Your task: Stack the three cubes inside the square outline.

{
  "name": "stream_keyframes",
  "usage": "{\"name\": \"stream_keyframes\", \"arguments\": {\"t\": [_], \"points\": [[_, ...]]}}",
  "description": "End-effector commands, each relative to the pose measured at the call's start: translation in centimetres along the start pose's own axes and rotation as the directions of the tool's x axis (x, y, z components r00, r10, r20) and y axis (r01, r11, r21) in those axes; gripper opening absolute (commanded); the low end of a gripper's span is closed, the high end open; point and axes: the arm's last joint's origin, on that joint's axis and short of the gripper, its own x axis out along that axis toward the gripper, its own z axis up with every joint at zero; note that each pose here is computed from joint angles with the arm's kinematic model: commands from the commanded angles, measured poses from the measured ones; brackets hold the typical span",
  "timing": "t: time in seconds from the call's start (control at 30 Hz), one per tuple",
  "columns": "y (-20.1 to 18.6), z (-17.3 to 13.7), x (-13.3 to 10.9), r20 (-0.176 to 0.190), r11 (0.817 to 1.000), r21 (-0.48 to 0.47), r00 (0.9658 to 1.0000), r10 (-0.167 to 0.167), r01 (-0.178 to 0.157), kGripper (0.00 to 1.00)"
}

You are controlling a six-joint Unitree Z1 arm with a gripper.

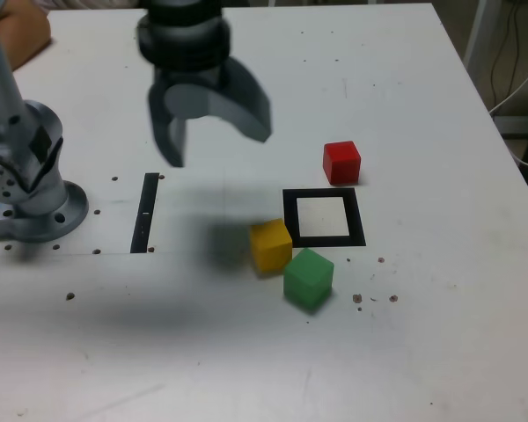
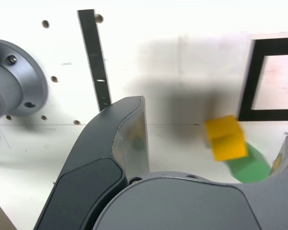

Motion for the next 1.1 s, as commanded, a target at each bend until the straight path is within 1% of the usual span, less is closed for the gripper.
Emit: {"name": "stream_keyframes", "arguments": {"t": [0.0, 0.23, 0.3, 0.5, 0.7, 0.93, 1.07], "points": [[0.1, 1.1, -0.6, 0.005, 1.0, -0.006, 1.0, -0.002, 0.002, 0.98], [0.6, 4.4, -1.9, 0.03, 0.999, -0.033, 0.9995, -0.015, 0.016, 0.98], [0.8, 5.2, -2.0, 0.029, 0.999, -0.042, 0.9994, -0.018, 0.019, 0.98], [1.9, 7.1, -2.0, 0.0, 0.997, -0.075, 0.9999, -0.015, 0.015, 0.97], [3.4, 8.5, -1.4, -0.018, 0.996, -0.088, 0.9998, -0.006, 0.005, 0.97], [4.1, 10.3, -0.3, -0.045, 0.997, -0.083, 0.999, -0.001, -0.003, 0.97], [4.4, 11.6, 0.5, -0.065, 0.997, -0.079, 0.9979, 0.003, -0.008, 0.97]]}}
